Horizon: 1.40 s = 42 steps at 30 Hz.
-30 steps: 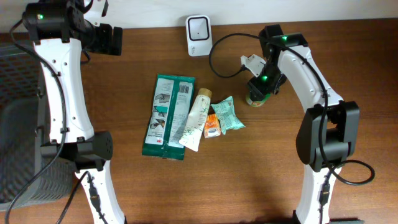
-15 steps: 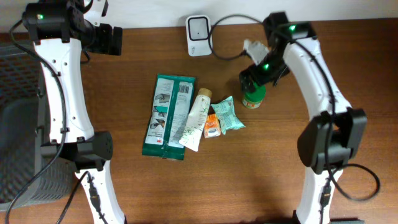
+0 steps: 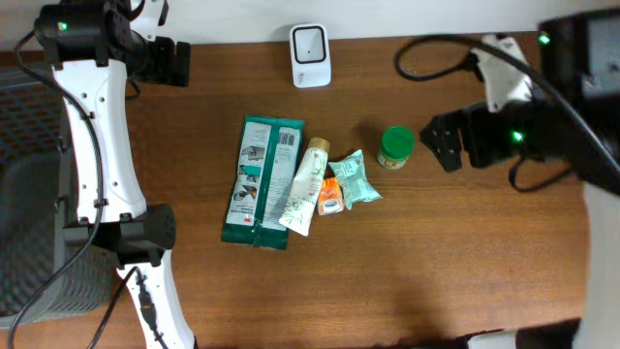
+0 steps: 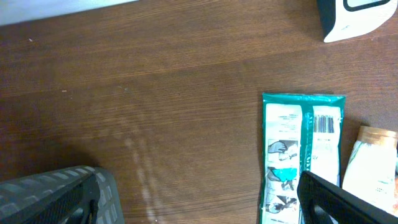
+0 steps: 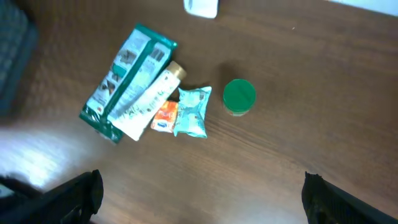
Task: Scan the item barcode
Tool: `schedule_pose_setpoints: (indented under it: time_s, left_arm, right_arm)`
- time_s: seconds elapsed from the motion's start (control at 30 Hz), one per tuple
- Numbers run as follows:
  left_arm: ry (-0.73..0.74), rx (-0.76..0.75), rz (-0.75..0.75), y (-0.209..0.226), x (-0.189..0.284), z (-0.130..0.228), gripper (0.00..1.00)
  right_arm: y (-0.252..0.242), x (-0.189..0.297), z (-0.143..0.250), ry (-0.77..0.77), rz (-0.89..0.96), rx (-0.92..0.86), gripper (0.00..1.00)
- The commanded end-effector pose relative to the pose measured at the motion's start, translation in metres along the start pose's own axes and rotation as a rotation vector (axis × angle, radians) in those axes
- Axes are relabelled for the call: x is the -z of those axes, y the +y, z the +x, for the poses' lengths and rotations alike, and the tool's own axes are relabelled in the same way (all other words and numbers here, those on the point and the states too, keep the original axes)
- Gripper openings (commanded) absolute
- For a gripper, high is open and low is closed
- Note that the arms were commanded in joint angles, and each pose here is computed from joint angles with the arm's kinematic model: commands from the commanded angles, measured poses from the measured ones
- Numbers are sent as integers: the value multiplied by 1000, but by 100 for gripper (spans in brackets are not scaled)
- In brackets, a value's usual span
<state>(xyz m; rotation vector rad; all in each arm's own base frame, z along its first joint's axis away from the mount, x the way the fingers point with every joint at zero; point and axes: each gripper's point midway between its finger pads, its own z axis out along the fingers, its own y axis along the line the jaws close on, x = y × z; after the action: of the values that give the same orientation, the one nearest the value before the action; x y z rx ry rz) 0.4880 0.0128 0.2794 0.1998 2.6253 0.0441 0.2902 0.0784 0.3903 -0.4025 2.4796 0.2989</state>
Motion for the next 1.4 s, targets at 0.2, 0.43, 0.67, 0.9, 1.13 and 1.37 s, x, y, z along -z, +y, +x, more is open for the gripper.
schedule_pose_setpoints:
  time_s: [0.2, 0.43, 0.67, 0.9, 1.13, 1.37]
  left_arm:
    - [-11, -6, 5, 2, 3, -1, 99]
    - [-11, -6, 5, 2, 3, -1, 99]
    - [-11, -6, 5, 2, 3, -1, 99]
    - [-12, -6, 5, 2, 3, -1, 99]
    - [-12, -6, 5, 2, 3, -1, 99]
    - [-11, -6, 5, 2, 3, -1, 99]
  right_arm:
    - [15, 20, 45, -8, -22, -83, 99]
    - [-49, -131, 14, 205, 102, -109, 89]
    - [-77, -268, 43, 452, 18, 147, 90]
    - [-73, -306, 61, 501, -88, 248, 91]
    - [-80, -327, 69, 518, -78, 249, 92]
    - [-85, -338, 79, 553, -77, 236, 84]
